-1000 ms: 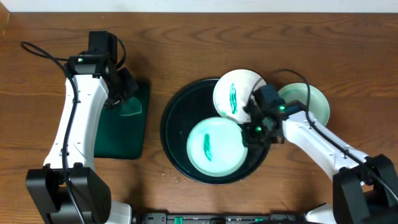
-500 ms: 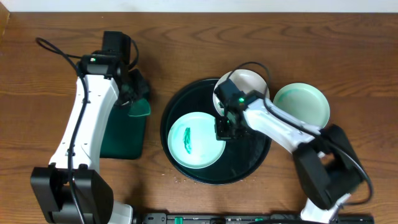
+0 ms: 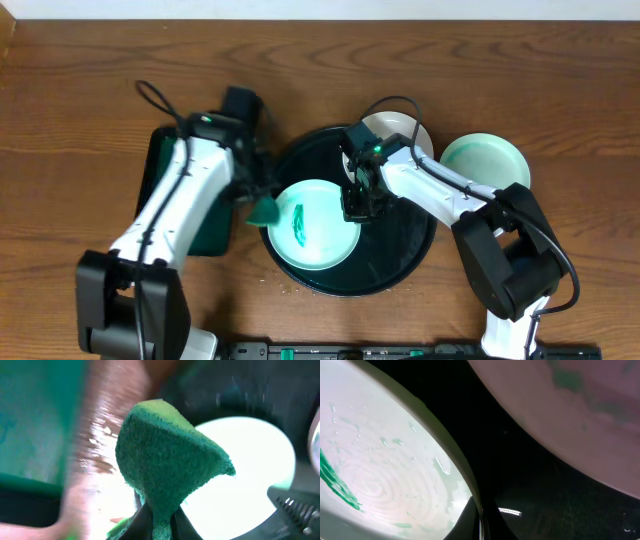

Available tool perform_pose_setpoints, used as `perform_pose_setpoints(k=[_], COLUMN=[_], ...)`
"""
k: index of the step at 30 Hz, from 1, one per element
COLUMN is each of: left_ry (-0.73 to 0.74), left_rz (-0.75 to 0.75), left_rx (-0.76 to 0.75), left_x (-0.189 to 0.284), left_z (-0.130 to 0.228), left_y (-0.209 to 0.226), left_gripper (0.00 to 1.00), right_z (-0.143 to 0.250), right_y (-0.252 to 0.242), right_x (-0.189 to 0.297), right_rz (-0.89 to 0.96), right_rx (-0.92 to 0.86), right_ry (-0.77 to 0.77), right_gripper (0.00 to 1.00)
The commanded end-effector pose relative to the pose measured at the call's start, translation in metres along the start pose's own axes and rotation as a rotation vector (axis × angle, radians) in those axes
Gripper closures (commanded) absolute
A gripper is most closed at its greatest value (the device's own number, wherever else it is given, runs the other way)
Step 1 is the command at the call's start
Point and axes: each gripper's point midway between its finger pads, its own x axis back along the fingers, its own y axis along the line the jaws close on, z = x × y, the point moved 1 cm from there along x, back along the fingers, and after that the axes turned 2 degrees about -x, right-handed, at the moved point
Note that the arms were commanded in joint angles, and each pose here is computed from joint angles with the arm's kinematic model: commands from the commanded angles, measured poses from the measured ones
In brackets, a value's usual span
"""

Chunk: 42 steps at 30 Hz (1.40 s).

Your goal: Clean dirty plates on tray and stack at the side

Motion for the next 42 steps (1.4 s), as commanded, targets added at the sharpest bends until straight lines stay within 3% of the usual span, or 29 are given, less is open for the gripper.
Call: perform_pose_setpoints(k=[1, 5, 10, 14, 18, 21, 26, 29, 33, 35, 39, 42], left_ry=[0.042, 0.024, -0.039, -0.049, -0.019, 0.051, 0.078, -0.016, -0.181, -0.198, -0.106, 0.053], left_rz=[0.013, 0.013, -0.093, -0.093, -0.065, 0.082, 0.221, 0.175, -0.056, -0.108, -0.014, 0.210], left_rx=[-0.040, -0.067, 0.018, 0.012, -0.121, -0.313, -0.453, -0.396, -0.006, 0.088, 0.005, -0.164], left_x=[-0.018, -0.043, -0.074, -0.087, -0.093, -0.101, -0.092, -0.085, -0.080, -0.079, -0.082, -0.081], left_z=[0.024, 0.035, 0.038, 0.042, 0.051, 0.065, 0.069, 0.040, -0.007, -0.009, 0.006, 0.037], left_y=[-0.017, -0.027, 0.002, 0.007, -0.006, -0.038, -0.064, -0.063, -0.011, 0.003, -0.014, -0.049], left_gripper=[0.93, 0.93, 0.93, 0.93, 0.93, 0.93, 0.93, 0.93, 0.93, 0.93, 0.93, 0.93], right_z=[-0.005, -0.005, -0.005, -0.005, -0.005, -0.005, -0.005, -0.005, -0.005, -0.005, -0.005, -0.005], right_y=[0.001, 0.001, 0.001, 0.002, 0.002, 0.002, 0.002, 0.002, 0.002, 0.002, 0.001, 0.001], right_x=[-0.006, -0.006, -0.005, -0.005, -0.005, -0.005, -0.005, -0.005, -0.005, -0.005, -0.005, -0.005], right_rz=[0.000, -0.002, -0.009, -0.013, -0.014, -0.014, -0.013, -0.013, -0.013, -0.013, -0.013, -0.012], right_rx=[0.010, 0.012, 0.012, 0.013, 0.013, 0.013, 0.012, 0.012, 0.012, 0.012, 0.012, 0.015], right_ry=[0.002, 0.003, 0.007, 0.007, 0.007, 0.007, 0.009, 0.008, 0.009, 0.009, 0.008, 0.009], right_gripper=[0.99, 0.99, 0.99, 0.99, 0.99, 0.99, 0.99, 0.99, 0.99, 0.99, 0.99, 0.99])
